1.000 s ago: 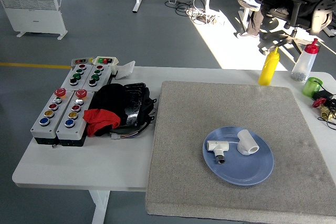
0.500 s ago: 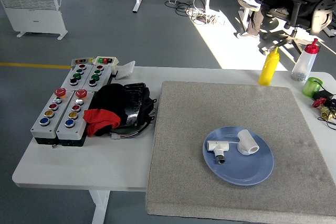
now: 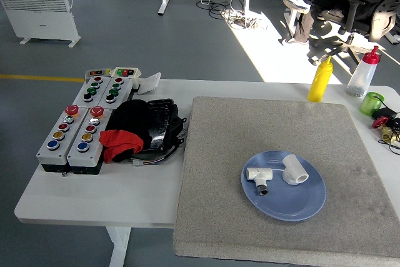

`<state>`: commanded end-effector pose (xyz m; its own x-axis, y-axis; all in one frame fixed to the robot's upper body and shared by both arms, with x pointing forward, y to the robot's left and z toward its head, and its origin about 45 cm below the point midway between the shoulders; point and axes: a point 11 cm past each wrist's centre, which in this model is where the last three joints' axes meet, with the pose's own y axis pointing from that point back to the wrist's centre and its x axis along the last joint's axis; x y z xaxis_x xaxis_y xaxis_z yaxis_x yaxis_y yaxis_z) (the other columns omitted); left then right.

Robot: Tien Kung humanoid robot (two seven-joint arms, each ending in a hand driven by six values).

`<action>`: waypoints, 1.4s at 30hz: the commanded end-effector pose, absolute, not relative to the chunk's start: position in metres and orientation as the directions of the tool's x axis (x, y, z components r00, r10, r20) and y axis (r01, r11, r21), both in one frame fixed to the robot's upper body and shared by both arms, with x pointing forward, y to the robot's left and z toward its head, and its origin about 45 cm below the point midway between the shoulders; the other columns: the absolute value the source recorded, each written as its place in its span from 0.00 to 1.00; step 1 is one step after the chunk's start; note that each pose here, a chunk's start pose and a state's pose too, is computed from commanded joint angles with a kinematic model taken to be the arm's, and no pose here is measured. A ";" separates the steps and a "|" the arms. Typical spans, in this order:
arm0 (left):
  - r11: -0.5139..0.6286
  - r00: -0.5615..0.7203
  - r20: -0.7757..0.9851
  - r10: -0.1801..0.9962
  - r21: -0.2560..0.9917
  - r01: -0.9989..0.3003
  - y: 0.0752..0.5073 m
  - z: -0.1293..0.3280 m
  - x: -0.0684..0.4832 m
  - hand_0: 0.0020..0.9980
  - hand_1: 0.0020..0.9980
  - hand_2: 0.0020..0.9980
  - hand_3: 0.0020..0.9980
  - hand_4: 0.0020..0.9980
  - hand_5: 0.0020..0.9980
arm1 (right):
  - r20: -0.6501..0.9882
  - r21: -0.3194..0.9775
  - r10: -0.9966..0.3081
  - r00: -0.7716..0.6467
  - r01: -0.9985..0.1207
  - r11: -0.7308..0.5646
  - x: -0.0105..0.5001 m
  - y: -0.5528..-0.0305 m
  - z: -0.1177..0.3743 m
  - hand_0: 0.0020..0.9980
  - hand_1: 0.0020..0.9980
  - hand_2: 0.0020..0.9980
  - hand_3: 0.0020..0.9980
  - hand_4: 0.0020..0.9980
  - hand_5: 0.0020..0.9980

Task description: Pick pipe place plate twice

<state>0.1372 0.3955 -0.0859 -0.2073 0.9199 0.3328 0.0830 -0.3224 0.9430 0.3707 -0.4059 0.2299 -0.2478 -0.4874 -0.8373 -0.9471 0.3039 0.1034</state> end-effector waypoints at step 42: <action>-0.327 -0.201 0.339 0.919 0.941 0.090 0.397 -0.086 0.136 0.68 0.67 0.71 0.65 0.37 1.00 | -0.860 0.104 -0.441 -0.257 -0.934 0.342 0.369 -0.408 0.227 0.79 0.72 0.72 0.69 0.46 0.42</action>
